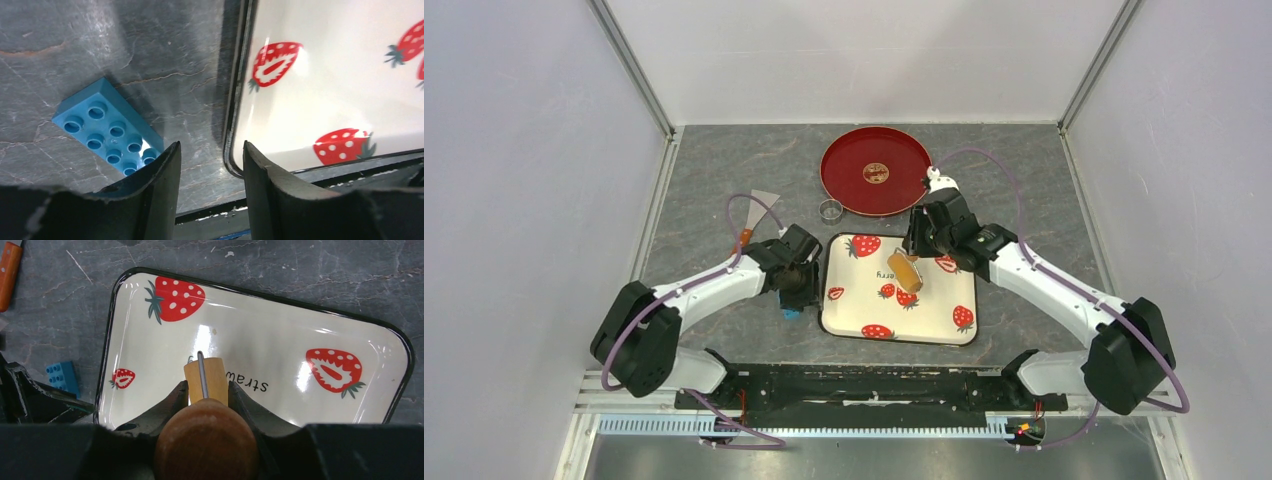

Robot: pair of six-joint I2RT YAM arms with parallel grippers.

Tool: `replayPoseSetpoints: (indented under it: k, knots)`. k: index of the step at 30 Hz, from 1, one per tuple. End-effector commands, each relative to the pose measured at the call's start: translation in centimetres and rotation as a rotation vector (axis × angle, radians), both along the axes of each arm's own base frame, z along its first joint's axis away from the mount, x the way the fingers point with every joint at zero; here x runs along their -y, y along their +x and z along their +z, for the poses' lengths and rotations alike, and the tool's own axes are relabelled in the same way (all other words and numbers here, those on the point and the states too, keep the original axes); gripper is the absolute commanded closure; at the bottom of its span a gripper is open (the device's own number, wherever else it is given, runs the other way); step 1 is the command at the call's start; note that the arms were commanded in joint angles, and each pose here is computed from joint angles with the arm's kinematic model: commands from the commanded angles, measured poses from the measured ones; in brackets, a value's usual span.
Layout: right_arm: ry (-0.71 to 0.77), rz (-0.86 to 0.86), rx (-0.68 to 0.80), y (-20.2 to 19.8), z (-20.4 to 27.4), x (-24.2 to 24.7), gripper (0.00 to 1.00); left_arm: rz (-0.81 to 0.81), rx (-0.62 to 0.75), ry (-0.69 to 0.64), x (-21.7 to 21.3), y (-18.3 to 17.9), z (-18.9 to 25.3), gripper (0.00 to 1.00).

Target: Roll out the dumpling wrappers from the dough

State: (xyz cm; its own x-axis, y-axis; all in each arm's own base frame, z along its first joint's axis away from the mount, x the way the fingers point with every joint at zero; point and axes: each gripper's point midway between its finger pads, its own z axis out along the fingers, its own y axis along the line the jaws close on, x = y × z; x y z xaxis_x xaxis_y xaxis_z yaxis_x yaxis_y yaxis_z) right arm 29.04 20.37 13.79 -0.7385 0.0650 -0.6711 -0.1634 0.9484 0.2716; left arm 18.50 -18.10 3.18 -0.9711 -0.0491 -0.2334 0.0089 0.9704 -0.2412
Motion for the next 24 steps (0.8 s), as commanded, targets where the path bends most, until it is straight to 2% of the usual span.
replayPoseSetpoints:
  k: [1, 7, 15, 24]
  knots:
    - [0.129, -0.007, 0.105, 2.1, 2.5, -1.8, 1.0, -0.037, 0.101, -0.045, 1.3, 1.9, 3.4, 0.48]
    - [0.147, -0.039, 0.142, 1.5, -0.2, -0.9, 1.0, -0.078, 0.155, -0.18, 4.3, 3.1, 5.9, 0.53]
    - [0.113, -0.085, 0.125, -0.2, -3.6, 1.3, 1.0, -0.145, 0.136, -0.369, 10.7, 4.0, 6.7, 0.72]
    - [0.132, -0.115, 0.113, -1.0, -3.8, 1.9, 1.0, -0.263, 0.096, -0.49, 19.4, 4.2, 7.0, 0.73]
